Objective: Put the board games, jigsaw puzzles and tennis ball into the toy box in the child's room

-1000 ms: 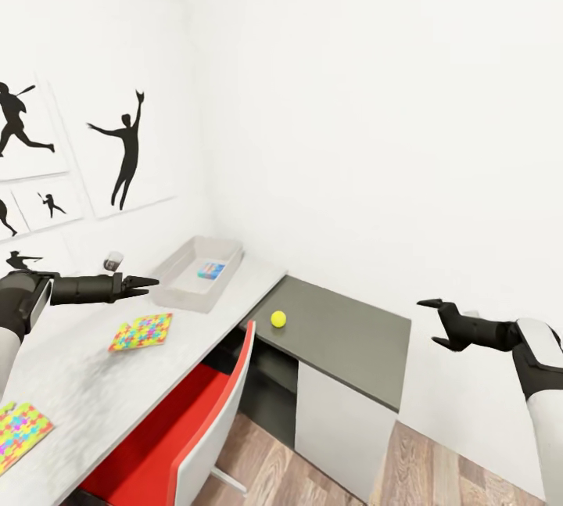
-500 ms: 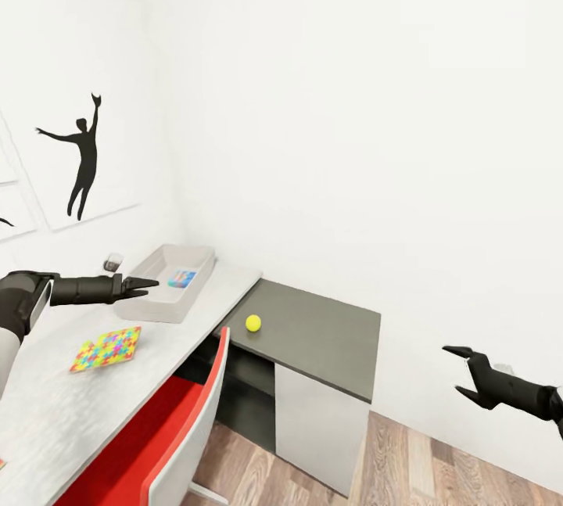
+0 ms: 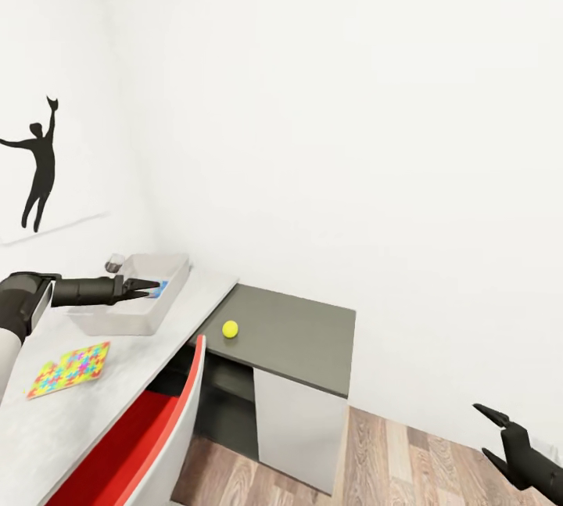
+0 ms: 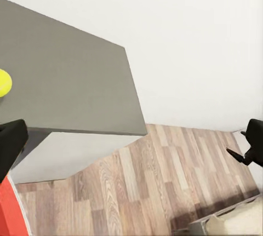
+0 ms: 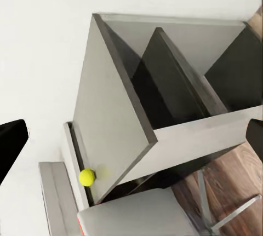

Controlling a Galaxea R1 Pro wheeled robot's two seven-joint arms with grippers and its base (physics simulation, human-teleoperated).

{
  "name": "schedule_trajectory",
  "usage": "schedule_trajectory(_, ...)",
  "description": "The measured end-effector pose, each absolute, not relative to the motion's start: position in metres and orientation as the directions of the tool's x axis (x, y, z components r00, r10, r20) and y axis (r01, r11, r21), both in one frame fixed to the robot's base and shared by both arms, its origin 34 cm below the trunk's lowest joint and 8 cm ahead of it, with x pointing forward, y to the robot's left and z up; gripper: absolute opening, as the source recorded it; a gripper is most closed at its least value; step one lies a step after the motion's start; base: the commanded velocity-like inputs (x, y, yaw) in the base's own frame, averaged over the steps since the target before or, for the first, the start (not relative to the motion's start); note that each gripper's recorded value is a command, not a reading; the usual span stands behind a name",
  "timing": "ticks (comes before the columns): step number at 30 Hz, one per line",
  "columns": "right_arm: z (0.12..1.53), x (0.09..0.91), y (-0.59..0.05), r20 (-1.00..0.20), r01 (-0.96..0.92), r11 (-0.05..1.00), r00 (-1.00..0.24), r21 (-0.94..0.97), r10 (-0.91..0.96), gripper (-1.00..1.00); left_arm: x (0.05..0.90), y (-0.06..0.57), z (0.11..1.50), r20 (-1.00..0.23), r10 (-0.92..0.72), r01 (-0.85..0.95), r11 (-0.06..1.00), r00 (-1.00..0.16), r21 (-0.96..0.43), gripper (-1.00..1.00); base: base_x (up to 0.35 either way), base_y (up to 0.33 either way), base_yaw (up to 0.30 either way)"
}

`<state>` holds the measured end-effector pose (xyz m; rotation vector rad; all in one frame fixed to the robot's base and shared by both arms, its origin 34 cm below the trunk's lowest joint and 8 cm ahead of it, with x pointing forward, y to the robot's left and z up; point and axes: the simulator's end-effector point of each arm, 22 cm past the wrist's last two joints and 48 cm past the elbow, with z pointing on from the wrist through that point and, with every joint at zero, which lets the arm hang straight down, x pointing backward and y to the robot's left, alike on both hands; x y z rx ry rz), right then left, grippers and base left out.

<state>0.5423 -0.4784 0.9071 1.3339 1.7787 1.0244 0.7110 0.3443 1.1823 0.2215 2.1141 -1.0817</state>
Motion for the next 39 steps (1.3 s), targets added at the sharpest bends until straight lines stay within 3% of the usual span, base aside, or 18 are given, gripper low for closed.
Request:
schedule_trajectory(8,0.920,0.547,-0.456,-0.089,0.286,0.151,-0.218,0.946,0.972,1.00,0.706,0.338,1.172,-0.695,-0.150,0.478,0.624,-0.703,-0.618,1.00,0.000,0.000,-0.249)
schedule_trajectory(16,0.911,0.546,-0.457,-0.171,0.287,0.224,-0.200,0.931,0.965,1.00,0.698,0.336,1.156,-0.703,-0.131,0.493,0.624,-0.699,-0.606,1.00,0.000,0.000,-0.266)
schedule_trajectory(39,0.913,0.547,-0.459,-0.190,0.272,0.236,-0.187,0.933,0.964,1.00,0.678,0.303,1.106,-0.674,-0.109,0.502,0.583,-0.730,-0.638,1.00,0.000,0.000,-0.276)
